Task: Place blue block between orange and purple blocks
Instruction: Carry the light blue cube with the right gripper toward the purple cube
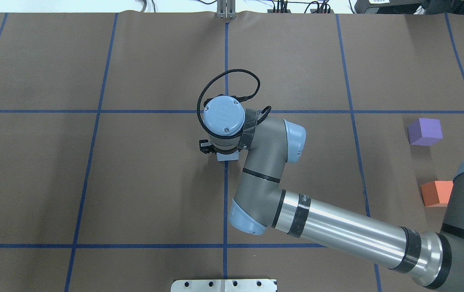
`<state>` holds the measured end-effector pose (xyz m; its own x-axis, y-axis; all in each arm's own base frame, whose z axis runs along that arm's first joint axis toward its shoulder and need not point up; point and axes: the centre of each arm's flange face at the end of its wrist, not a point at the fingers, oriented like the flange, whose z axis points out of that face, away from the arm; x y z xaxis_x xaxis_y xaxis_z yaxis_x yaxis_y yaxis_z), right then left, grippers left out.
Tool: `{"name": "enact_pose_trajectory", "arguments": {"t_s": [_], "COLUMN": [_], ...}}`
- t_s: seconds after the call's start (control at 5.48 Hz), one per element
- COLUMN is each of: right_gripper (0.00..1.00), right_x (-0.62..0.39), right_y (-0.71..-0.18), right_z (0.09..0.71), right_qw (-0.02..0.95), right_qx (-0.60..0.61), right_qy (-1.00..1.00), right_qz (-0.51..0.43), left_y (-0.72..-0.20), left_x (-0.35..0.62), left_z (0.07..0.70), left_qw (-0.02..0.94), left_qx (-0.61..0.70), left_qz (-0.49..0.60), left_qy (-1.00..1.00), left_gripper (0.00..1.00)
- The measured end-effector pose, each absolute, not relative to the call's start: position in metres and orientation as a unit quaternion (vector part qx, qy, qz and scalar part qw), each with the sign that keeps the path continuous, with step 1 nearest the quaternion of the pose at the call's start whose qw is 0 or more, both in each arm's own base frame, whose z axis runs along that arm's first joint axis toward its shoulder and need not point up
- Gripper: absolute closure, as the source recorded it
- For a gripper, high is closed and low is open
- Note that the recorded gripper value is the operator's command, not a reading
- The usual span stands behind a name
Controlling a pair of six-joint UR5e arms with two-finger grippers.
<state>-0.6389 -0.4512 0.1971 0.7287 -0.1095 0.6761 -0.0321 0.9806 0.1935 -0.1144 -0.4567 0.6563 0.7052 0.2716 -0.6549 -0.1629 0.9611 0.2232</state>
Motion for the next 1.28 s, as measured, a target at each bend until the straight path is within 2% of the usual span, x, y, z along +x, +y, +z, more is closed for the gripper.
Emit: {"name": "enact_pose_trajectory", "arguments": {"t_s": [0.37, 0.55, 0.91, 1.1, 1.28], "right_gripper": [0.9, 0.81, 0.76, 0.69, 0.68], "right_x": [-0.578, -0.515, -0.38, -0.322, -0.271], "right_y": [-0.472, -0.49, -0.519, -0.523, -0.522], "right_z": [0.197, 0.224, 0.311, 0.359, 0.408], "right_qw": [0.913, 0.909, 0.911, 0.918, 0.925], "right_qx": [0.1, 0.1, 0.109, 0.118, 0.113], "right_qy": [-0.394, -0.404, -0.391, -0.368, -0.348], "right_qz": [-0.018, -0.028, -0.07, -0.091, -0.106], "left_y": [-0.457, -0.457, -0.457, -0.459, -0.459], "left_x": [-0.114, -0.114, -0.114, -0.114, -0.113], "left_z": [0.657, 0.658, 0.657, 0.655, 0.654], "left_qw": [0.921, 0.921, 0.922, 0.924, 0.925], "left_qx": [0.074, 0.072, 0.068, 0.068, 0.074], "left_qz": [0.117, 0.116, 0.104, 0.083, 0.072], "left_qy": [0.365, 0.366, 0.367, 0.367, 0.365], "left_gripper": [0.0, 0.0, 0.0, 0.0, 0.0]}}
